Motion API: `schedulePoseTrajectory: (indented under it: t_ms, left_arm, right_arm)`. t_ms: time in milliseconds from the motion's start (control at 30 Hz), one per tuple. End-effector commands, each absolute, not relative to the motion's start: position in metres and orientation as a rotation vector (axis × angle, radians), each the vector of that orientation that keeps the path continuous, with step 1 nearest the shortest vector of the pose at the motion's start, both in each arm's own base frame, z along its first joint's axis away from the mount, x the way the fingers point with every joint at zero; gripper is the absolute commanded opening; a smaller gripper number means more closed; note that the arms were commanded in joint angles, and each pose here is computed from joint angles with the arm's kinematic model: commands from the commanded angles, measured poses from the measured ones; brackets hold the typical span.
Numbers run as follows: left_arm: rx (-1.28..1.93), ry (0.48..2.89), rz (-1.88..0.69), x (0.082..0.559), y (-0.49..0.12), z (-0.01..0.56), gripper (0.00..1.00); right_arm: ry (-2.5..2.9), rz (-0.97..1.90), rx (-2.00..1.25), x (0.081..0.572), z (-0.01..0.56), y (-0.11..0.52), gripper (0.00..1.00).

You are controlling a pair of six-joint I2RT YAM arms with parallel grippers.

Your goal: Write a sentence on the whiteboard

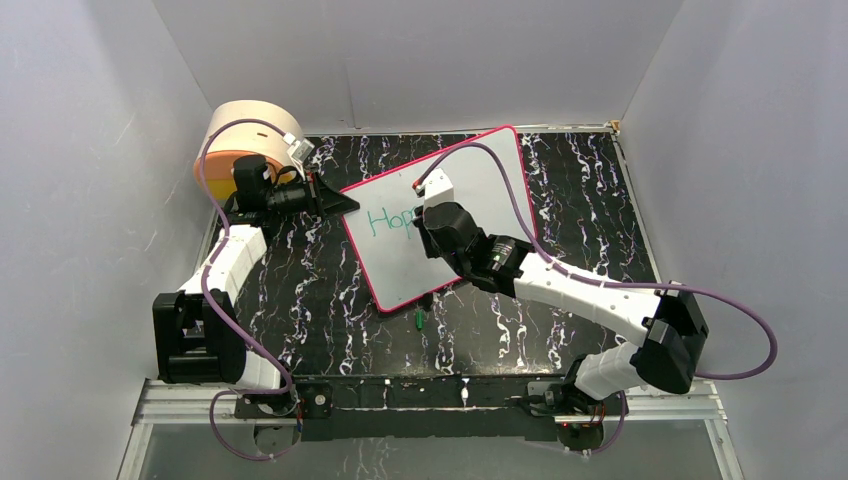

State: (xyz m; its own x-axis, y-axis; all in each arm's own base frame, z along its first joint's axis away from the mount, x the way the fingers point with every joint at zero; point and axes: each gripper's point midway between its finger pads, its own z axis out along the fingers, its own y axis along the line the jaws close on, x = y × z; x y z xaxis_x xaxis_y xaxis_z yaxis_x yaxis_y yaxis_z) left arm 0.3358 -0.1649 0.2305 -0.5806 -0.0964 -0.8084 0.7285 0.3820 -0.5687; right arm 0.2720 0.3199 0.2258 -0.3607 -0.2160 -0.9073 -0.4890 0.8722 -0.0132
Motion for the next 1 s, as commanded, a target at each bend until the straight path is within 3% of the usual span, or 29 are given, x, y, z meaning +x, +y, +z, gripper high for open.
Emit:
schedulePoseTrajectory:
  t_ms: [0,967]
  left_arm:
    - [0.571,1.899,-1.24,0.3358,-0.1702,0.2035,0.0]
    - [0.573,1.899,-1.244,0.3349,-0.1706,0.2036,0.0]
  right_arm:
    - [1.9,0.34,-0.459,0.2804,0.2488,0.3231,0.0]
    - [1.903,0.34,-0.437,0.2876,0.2427,0.3247,0.0]
